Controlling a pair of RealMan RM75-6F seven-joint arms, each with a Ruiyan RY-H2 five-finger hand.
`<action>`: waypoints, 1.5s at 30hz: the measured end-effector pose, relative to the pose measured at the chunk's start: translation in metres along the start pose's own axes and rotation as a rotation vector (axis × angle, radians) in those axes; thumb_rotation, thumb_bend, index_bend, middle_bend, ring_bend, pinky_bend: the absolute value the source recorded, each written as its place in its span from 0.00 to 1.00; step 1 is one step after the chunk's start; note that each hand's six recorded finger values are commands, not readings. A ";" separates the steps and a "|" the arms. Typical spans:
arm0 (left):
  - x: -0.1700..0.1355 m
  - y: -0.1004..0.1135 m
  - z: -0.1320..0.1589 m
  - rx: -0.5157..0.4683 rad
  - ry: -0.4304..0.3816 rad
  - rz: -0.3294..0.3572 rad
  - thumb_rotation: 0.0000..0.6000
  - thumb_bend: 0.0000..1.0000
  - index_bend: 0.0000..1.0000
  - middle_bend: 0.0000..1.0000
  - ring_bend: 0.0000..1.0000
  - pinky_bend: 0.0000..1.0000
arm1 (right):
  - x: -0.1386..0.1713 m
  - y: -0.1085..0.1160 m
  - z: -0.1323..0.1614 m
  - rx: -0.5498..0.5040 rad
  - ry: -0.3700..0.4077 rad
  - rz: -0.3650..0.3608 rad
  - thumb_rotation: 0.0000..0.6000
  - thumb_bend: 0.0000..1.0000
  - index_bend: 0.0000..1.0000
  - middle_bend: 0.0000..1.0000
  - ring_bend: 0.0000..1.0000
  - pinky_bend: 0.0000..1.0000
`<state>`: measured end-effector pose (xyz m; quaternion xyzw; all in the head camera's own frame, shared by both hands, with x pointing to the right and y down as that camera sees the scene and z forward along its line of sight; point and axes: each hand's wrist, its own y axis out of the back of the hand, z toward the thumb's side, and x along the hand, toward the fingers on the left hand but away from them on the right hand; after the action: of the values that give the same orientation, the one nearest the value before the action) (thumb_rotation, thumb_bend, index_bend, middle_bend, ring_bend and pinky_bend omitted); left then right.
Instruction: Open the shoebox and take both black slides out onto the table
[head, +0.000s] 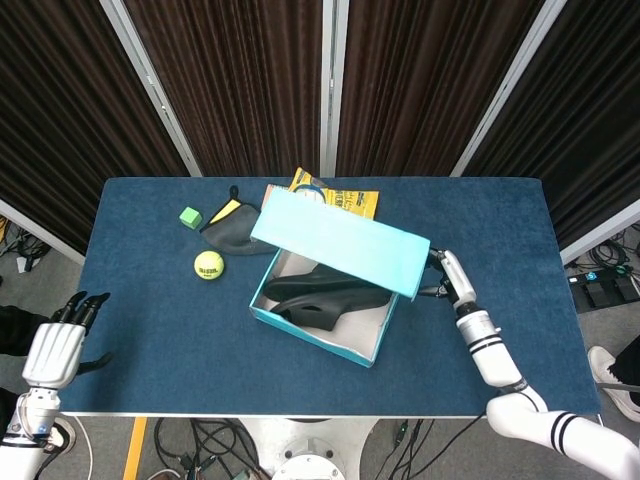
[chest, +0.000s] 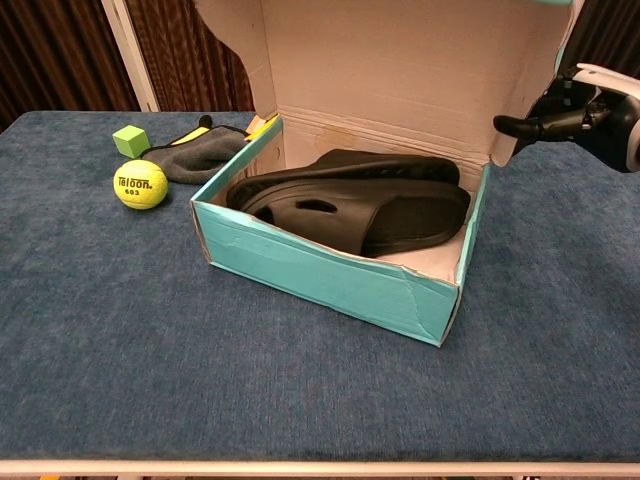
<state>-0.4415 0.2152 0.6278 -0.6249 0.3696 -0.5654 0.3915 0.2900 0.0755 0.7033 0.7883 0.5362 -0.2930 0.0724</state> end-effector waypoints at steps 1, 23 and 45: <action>0.000 0.000 0.000 0.000 0.000 0.000 1.00 0.00 0.12 0.17 0.11 0.34 | -0.002 0.001 0.001 -0.051 -0.019 0.006 1.00 0.25 0.69 0.52 0.38 0.46; 0.000 -0.001 -0.002 -0.001 0.003 -0.003 1.00 0.00 0.12 0.17 0.11 0.34 | -0.020 0.051 0.016 -0.445 -0.069 -0.064 1.00 0.00 0.00 0.00 0.00 0.00; 0.000 0.001 0.001 -0.008 -0.006 0.008 1.00 0.00 0.12 0.17 0.11 0.34 | 0.032 0.068 0.080 0.244 0.296 -0.389 1.00 0.09 0.00 0.14 0.00 0.05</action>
<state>-0.4405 0.2143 0.6266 -0.6267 0.3732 -0.5604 0.3924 0.3277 0.0391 0.6069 0.7077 0.6430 -0.2453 -0.1598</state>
